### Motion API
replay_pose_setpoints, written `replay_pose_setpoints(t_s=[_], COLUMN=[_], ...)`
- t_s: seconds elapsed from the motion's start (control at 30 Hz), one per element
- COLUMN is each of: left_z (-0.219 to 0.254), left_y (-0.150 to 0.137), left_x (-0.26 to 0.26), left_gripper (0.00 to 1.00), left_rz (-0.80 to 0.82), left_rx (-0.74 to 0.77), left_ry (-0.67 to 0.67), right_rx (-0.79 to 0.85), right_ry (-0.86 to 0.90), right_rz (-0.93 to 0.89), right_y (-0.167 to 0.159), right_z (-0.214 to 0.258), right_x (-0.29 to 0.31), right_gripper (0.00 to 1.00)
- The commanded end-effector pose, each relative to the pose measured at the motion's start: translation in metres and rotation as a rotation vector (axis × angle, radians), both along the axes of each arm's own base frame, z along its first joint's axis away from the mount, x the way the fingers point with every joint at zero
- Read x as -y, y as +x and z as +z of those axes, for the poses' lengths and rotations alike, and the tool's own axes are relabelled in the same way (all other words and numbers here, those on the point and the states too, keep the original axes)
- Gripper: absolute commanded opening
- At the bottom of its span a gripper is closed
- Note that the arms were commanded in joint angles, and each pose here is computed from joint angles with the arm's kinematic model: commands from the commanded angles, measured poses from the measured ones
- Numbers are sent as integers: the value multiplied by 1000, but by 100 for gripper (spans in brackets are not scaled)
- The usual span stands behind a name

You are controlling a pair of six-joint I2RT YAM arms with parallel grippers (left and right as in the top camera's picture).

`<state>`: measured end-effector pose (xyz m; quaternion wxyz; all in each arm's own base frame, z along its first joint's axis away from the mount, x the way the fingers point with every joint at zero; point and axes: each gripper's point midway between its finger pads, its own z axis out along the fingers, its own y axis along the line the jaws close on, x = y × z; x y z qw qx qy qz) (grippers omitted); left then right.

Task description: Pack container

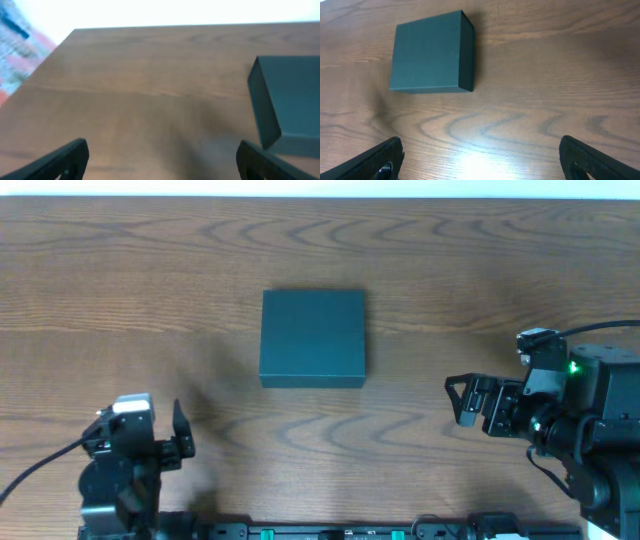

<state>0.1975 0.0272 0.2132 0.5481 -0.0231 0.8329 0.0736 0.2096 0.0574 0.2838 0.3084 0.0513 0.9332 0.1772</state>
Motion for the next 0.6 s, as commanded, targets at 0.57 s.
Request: replay_pose_setpoints(t_s=[0.57], left_z=[-85], left_y=[21], left_x=[-1], left_gripper=[95], left_rz=[1], left_rx=[59], left_ry=[-38], right_rx=[2], right_ry=[2], right_rz=[3], right_y=[-1], right_z=[1], right_x=[-1], right_gripper=[99])
